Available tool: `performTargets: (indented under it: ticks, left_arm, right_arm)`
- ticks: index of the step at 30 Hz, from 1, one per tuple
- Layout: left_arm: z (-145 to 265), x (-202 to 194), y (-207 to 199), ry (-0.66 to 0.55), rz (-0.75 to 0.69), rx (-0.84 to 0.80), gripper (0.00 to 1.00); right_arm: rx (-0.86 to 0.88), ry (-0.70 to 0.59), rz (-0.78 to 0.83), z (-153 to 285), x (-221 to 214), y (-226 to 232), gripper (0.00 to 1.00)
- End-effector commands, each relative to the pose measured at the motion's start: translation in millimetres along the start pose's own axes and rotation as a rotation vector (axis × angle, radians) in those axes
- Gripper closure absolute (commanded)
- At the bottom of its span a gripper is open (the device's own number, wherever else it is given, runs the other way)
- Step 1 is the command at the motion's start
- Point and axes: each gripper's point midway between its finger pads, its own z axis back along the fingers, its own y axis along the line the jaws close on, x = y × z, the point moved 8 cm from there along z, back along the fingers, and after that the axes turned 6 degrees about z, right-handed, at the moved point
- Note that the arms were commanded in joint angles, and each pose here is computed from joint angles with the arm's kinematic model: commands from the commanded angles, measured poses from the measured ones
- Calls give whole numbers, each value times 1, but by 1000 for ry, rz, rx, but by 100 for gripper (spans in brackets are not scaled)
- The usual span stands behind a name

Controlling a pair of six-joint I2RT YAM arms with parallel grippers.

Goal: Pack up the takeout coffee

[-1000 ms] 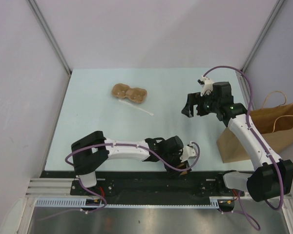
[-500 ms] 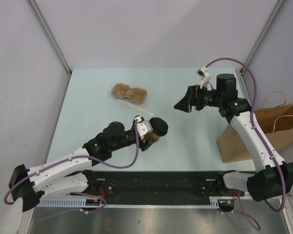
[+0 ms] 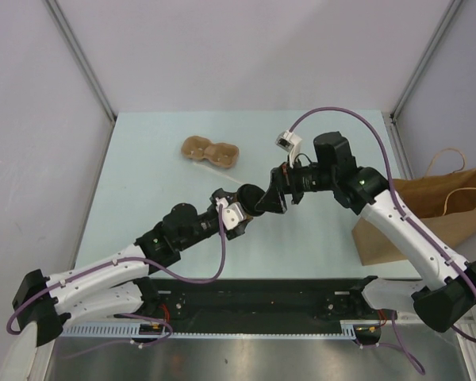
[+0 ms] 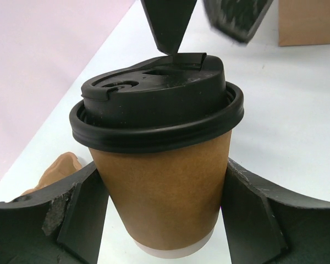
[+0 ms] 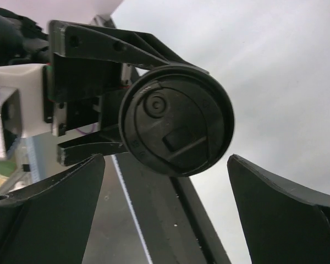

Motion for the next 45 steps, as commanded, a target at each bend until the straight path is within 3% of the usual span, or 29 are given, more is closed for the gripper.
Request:
performTargets:
  ticks: [1,23,26,33,39,45]
  left_arm:
    - [-3,15,6,-75,-23,23,40]
    - [-4,21,4,-105,-18,1,41]
    - [-5,21,5,-101,-15,3,40]
    - [-6,16,9,-54,14,53,31]
    - [14,10,25,38,75,163,1]
    - [70,2,65,182,198,316,1]
  right_arm:
    - [-113,-36,95,5,13,-2,0]
    - [-53,-47,113,-19,29,3,2]
    - [-60,-47,129,-19,29,2,8]
    - [-86,-50,193,-18,32,0,45]
    - [-155,-36,198,-13,35,-20,54]
    - [-264,97,307,-28,23,-61,55]
